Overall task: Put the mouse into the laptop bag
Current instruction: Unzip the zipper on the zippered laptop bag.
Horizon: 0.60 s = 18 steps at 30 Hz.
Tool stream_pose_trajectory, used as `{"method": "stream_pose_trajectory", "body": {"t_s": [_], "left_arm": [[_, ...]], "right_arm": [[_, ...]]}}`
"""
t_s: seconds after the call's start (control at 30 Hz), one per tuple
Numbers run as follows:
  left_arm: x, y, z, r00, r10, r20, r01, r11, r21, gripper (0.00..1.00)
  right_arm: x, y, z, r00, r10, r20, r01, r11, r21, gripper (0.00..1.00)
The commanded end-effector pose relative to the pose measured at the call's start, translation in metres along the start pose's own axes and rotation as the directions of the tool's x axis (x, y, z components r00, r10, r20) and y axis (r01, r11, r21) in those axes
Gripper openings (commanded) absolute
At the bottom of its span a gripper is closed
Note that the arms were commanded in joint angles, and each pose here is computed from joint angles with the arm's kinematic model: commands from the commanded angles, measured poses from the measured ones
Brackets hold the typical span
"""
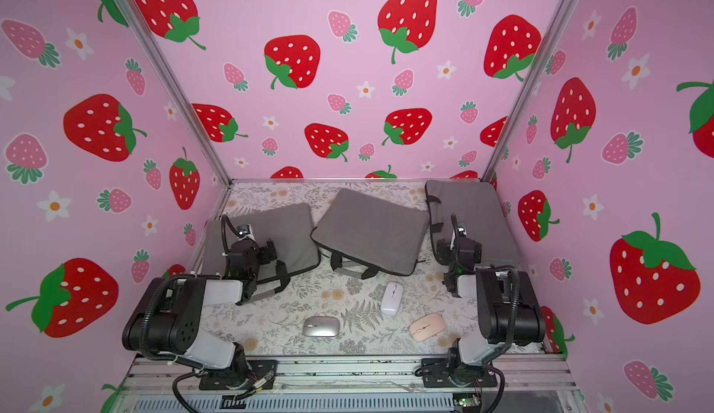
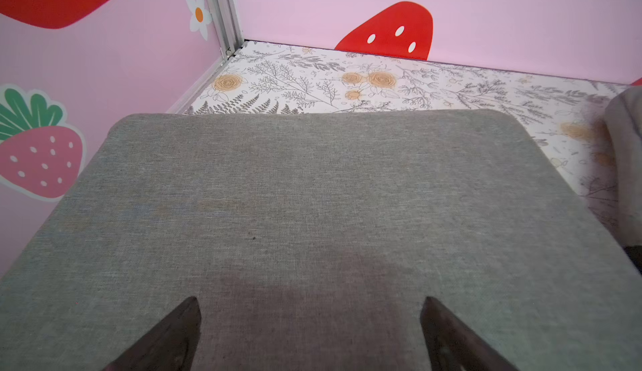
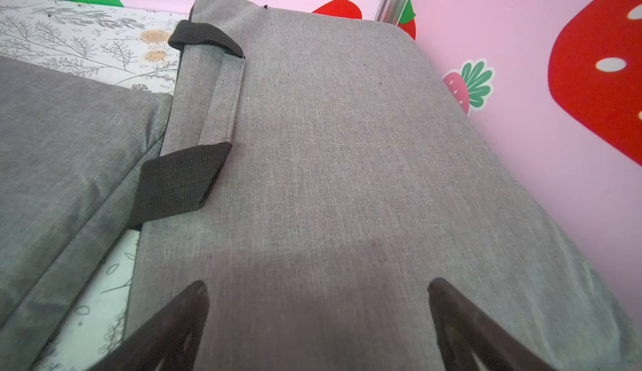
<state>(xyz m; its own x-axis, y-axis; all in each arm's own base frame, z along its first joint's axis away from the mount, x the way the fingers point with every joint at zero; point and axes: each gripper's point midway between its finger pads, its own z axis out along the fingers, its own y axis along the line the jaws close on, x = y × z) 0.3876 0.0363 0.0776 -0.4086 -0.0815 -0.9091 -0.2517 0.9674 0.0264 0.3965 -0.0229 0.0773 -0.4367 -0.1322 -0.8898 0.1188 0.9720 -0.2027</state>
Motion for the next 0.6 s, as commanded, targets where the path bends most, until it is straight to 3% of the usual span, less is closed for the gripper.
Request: {"method": "stream_pose_trajectory", "body": {"t_s": [0.0, 0.57], "left_arm": [[-0.0130, -0.0030, 0.0028, 0.999, 0.006, 0.031, -0.006, 1.000, 0.004, 0.99], [-0.0133, -0.0030, 0.0023, 0.999, 0.004, 0.033, -0.004, 1.000, 0.004, 0.99]], "right_arm": [[-0.0084, 0.0003, 0.0009, 1.000, 0.000, 0.022, 0.000, 1.000, -0.001, 0.99], [-0.0090, 0.0005, 0.0005, 1.000, -0.001, 0.025, 0.001, 1.000, -0.001, 0.99]]}}
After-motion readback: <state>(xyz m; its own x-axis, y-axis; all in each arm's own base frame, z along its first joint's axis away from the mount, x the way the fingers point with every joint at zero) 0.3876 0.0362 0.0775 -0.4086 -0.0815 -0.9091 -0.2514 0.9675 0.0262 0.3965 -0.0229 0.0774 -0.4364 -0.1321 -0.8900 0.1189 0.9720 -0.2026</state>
